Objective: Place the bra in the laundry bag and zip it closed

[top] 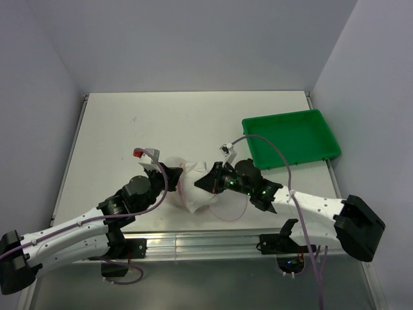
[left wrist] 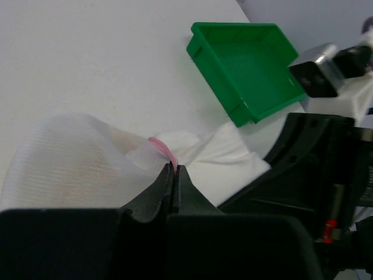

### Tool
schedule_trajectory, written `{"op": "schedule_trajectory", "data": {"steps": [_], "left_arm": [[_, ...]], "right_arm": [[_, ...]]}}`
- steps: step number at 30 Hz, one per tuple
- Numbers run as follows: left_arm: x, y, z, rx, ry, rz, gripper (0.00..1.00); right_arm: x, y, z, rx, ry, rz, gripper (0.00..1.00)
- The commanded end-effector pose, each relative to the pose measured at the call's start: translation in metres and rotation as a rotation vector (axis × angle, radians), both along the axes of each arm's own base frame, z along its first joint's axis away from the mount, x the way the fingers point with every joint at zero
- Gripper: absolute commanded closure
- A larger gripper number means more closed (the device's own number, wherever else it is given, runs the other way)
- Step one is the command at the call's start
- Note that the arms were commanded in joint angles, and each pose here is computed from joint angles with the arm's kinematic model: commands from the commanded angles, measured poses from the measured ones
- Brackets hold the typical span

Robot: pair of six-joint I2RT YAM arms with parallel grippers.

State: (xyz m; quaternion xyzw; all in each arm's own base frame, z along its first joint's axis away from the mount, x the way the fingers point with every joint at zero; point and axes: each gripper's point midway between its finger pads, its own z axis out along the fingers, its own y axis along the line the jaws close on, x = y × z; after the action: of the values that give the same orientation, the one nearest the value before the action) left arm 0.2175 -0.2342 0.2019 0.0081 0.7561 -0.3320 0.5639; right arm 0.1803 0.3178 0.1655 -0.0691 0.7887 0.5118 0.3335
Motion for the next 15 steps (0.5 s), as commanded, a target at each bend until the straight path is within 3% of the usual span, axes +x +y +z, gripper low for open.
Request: {"op": "schedule_trajectory", "data": {"steps": [1,6,15], "left_arm": [[-0.005,-0.008,0.026,-0.109,-0.045,-0.052,1.0],[-0.007,-0.011,0.027,-0.127,-0.044,-0.072,1.0],[-0.008,-0.01,0.018,-0.16,-0.033,-0.065,1.0]], "right_arm": [[0.017,0.022,0.024,0.038,-0.078,0.011,1.0],[0.019,0.045,0.004,0.007,-0.039,0.019,1.0],[0.013,0.078,0.028,0.004,-0.104,0.001,1.0]]}}
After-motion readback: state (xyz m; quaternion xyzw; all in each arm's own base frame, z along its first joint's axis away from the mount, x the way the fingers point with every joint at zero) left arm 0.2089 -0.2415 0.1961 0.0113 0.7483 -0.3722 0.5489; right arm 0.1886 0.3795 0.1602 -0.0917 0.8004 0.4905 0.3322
